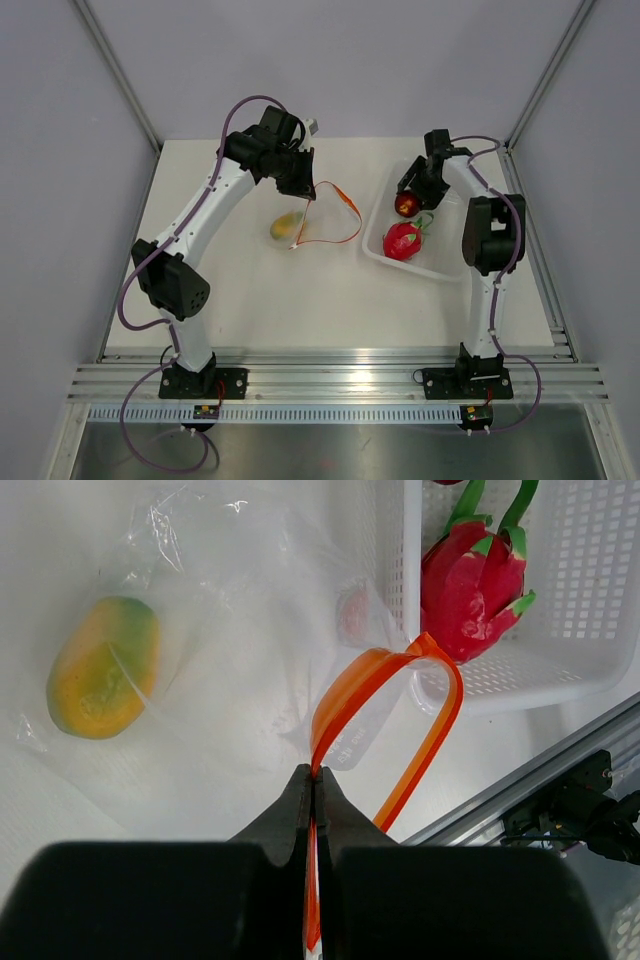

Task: Place the food in the zip-top bag and seal the zipper
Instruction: Pick up the fake fruit from the bin.

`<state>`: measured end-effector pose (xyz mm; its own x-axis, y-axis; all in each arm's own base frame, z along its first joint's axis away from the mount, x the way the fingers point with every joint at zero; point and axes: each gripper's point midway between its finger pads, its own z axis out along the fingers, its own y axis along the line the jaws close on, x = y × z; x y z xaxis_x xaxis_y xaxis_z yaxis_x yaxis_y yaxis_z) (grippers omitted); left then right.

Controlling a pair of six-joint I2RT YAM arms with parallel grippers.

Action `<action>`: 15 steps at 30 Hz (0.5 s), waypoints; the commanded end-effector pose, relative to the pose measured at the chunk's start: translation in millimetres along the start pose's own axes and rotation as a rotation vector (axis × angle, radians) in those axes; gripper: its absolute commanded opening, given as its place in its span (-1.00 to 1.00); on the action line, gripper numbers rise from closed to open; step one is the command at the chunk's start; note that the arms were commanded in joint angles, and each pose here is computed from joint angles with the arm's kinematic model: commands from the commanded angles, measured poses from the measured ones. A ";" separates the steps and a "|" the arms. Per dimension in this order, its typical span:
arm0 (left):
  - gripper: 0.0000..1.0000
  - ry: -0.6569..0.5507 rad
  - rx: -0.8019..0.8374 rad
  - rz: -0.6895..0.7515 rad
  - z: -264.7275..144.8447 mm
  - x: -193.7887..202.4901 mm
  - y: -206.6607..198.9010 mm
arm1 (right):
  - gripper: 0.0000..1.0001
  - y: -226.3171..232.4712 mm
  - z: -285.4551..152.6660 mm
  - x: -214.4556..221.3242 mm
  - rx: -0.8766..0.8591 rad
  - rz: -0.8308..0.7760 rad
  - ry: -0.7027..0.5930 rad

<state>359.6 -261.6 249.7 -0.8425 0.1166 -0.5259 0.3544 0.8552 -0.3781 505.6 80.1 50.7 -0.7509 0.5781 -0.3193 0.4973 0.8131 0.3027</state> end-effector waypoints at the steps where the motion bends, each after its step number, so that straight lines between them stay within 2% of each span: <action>1: -1.00 -0.070 0.032 0.017 -17.5 -12.9 -10.8 | -0.14 11.6 -31.3 -13.3 -0.060 0.020 -0.057; 3: -1.00 -0.067 0.036 0.015 -17.2 -12.4 -12.0 | -0.29 14.9 -51.5 -20.5 -0.079 0.020 -0.103; 4: -1.00 -0.070 0.036 0.015 -17.8 -12.8 -12.3 | -0.29 13.0 -56.9 -20.0 -0.079 0.020 -0.113; 12: -1.00 -0.063 0.044 0.009 -12.3 -17.1 -14.2 | -0.22 24.9 -155.0 -17.0 -0.219 -0.018 -0.229; 15: -1.00 -0.061 0.048 0.010 -10.5 -20.1 -15.4 | -0.17 33.7 -185.8 3.3 -0.275 -0.055 -0.239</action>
<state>360.2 -262.3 252.3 -0.8422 0.1109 -0.5277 0.3519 0.8546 -0.3820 452.7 80.7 187.6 -0.6558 0.5859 -0.4761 0.3921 0.8032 0.4484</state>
